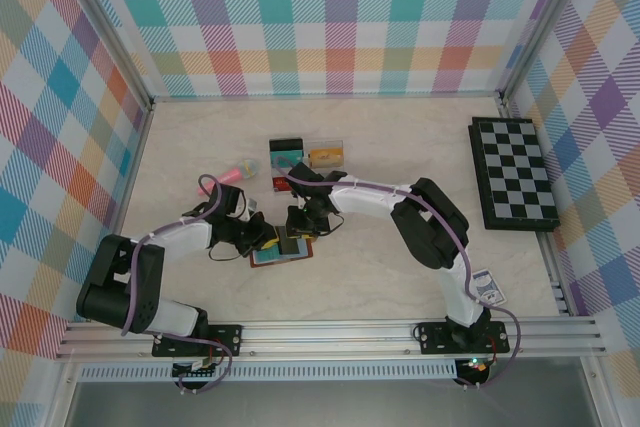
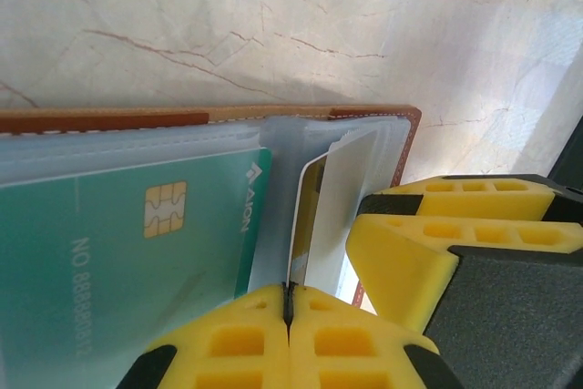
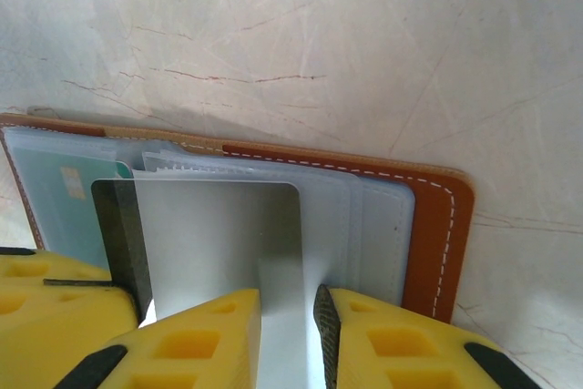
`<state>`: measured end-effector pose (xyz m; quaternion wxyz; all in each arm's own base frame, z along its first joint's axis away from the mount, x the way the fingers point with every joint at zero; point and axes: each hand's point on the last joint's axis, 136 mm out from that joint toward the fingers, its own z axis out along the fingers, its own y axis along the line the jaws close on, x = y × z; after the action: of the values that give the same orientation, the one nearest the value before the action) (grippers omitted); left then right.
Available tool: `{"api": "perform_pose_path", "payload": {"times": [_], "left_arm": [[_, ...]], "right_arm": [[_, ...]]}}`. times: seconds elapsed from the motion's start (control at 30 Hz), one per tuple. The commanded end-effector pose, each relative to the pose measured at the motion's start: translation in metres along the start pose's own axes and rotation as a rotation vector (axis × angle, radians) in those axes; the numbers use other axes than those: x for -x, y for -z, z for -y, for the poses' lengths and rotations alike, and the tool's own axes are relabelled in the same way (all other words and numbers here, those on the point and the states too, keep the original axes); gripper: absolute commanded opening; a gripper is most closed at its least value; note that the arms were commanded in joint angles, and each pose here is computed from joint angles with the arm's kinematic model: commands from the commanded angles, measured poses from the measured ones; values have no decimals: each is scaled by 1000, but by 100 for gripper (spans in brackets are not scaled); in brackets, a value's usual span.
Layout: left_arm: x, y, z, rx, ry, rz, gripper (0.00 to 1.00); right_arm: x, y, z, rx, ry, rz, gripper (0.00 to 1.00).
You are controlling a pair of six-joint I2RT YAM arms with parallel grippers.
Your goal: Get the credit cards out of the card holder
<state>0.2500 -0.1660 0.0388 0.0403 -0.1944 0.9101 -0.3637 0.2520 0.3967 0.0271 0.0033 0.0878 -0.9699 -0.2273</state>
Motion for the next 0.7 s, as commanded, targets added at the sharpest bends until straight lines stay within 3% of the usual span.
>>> {"api": "perform_pose_path", "payload": {"times": [0.0,0.27,0.53,0.67], "left_arm": [[2,7,-4,33,-12,19,0],[0,24,-7,106,-37,47,0],[5,74,20,151,-142,159,0],[6,92,57,40,-213,188,0]], "right_arm": [[-9,-12,20,-64,-35,-44,26],[1,2,11,-2,-19,0,26],[38,88,-44,273,109,220,41],[43,129,-52,433,140,285,49]]}}
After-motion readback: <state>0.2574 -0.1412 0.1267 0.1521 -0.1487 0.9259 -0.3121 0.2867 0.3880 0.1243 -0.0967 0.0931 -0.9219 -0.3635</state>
